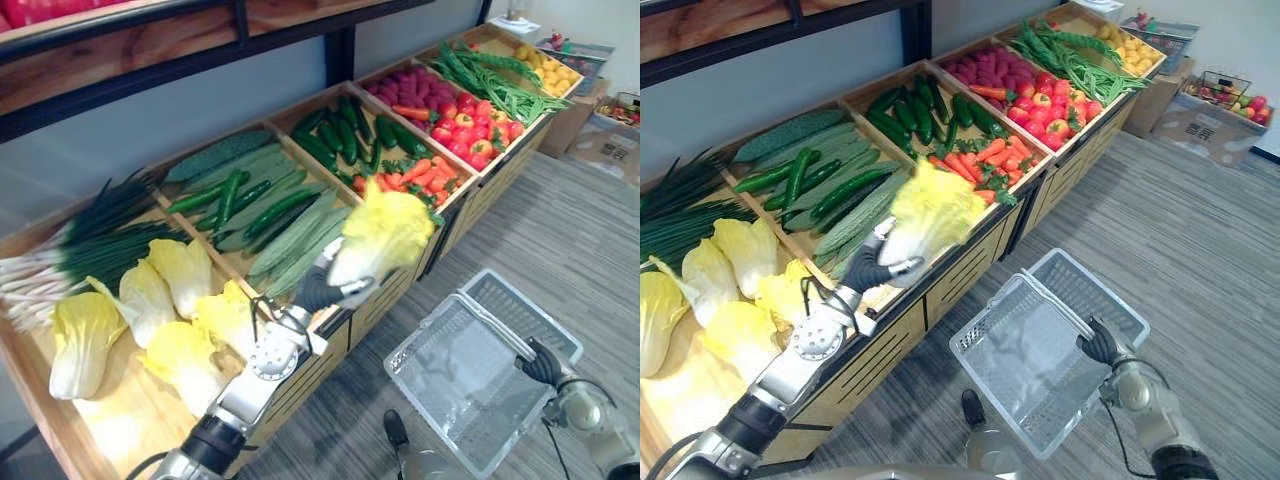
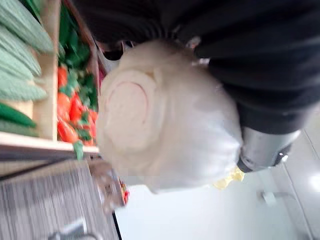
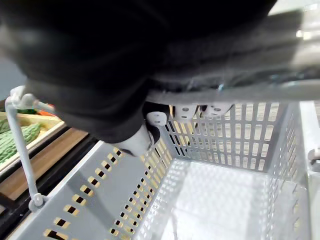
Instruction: Pick vegetable in the basket
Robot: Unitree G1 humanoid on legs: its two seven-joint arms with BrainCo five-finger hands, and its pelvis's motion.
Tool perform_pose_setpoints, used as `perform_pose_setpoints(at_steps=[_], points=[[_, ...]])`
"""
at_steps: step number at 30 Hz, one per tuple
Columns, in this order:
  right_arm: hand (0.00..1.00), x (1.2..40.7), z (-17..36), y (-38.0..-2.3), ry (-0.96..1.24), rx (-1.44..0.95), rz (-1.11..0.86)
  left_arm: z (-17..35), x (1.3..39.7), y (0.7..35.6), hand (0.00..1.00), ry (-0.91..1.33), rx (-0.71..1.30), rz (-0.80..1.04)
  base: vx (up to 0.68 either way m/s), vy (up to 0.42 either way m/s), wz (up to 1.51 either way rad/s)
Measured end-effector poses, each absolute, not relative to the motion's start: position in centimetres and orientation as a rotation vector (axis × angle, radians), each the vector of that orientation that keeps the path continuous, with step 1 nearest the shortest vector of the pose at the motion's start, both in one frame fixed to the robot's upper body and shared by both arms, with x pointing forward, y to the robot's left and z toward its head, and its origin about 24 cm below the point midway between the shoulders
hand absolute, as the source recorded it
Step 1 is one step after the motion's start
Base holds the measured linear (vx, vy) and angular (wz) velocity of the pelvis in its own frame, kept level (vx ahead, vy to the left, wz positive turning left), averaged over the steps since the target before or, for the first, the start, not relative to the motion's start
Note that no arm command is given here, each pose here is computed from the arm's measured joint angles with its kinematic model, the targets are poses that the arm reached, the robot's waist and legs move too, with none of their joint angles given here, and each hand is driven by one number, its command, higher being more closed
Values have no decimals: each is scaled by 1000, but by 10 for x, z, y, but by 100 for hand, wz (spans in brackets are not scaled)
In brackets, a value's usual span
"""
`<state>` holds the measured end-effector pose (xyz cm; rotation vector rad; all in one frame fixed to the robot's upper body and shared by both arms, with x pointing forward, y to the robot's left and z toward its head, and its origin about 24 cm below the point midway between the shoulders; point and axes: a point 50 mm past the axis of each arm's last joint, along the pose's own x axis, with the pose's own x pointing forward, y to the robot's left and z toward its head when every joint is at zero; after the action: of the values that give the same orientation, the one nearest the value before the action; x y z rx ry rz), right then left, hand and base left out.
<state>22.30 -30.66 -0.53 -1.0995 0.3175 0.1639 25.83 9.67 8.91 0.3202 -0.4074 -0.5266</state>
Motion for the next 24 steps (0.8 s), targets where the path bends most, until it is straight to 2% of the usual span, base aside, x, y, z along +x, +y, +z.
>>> perform_pose_setpoints(at_steps=[7, 10, 16, 24], points=[[100, 239, 23, -292, 200, -1169, 298, 89, 240, 55, 100, -465, 380, -911, 32, -23, -29], [100, 241, 28, -287, 183, -1172, 348, 87, 233, 43, 100, -466, 379, -1016, 56, -42, -16], [100, 240, 29, -275, 185, -1107, 461, 80, 219, 28, 100, -444, 378, -1164, 19, -42, -7], [100, 243, 32, -262, 190, -1052, 568, 67, 206, 17, 100, -389, 392, -1265, 29, -3, -7]])
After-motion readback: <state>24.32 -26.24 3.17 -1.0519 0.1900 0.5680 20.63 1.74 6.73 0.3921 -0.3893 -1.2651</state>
